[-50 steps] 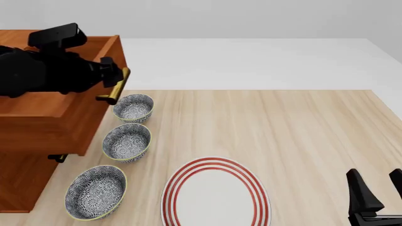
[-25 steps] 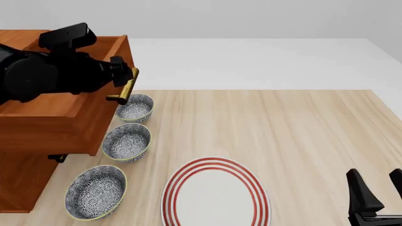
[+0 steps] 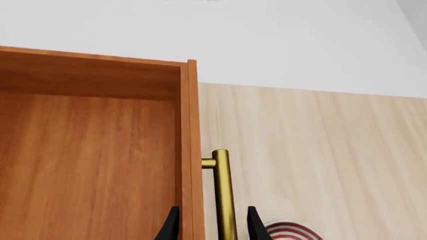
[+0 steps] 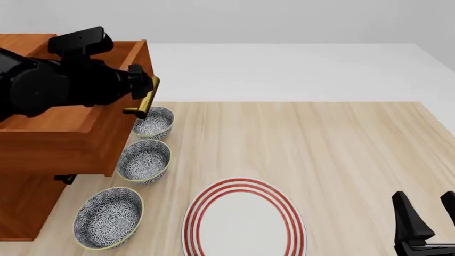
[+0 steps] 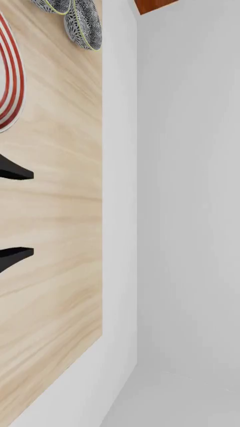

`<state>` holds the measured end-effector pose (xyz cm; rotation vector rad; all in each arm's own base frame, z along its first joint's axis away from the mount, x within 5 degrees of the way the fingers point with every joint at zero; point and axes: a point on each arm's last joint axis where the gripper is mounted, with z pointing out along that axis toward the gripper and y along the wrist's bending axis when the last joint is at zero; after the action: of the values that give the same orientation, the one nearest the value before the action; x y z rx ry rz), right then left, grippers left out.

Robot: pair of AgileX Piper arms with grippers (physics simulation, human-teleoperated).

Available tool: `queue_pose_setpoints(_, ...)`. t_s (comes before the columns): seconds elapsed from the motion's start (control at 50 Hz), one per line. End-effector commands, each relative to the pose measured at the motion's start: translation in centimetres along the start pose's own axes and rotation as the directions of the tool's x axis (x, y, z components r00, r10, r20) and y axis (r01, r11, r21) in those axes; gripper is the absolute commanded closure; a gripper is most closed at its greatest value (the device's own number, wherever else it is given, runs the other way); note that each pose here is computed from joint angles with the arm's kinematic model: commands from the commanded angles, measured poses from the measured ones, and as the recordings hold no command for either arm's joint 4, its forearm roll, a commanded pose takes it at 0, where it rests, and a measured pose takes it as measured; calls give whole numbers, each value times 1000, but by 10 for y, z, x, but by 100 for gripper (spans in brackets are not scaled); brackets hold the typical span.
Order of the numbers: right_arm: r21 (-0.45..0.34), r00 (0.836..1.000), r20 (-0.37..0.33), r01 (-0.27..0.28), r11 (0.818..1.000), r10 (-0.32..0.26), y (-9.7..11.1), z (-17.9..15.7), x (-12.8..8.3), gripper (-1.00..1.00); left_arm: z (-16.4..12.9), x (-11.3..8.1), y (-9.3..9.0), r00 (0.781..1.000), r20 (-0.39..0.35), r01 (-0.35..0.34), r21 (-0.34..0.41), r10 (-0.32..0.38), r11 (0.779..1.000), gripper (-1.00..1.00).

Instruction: Open the top drawer of the cabinet.

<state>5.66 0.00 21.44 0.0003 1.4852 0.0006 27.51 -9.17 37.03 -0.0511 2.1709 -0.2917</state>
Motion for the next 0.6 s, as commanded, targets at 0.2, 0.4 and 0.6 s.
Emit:
queue_pose_setpoints(0.2, 0, 1000, 0, 0, 1000, 0, 0, 0, 0, -100, 63, 77, -31, 949, -307, -40, 98, 69, 994, -100)
queue_pose_setpoints(0.4, 0, 1000, 0, 0, 1000, 0, 0, 0, 0, -100, 60, 87, -41, 945, -318, -40, 124, 78, 992, -100)
queue_pose_setpoints(0.6, 0, 1000, 0, 0, 1000, 0, 0, 0, 0, -100, 50, 82, -47, 950, -302, -34, 142, 76, 989, -100)
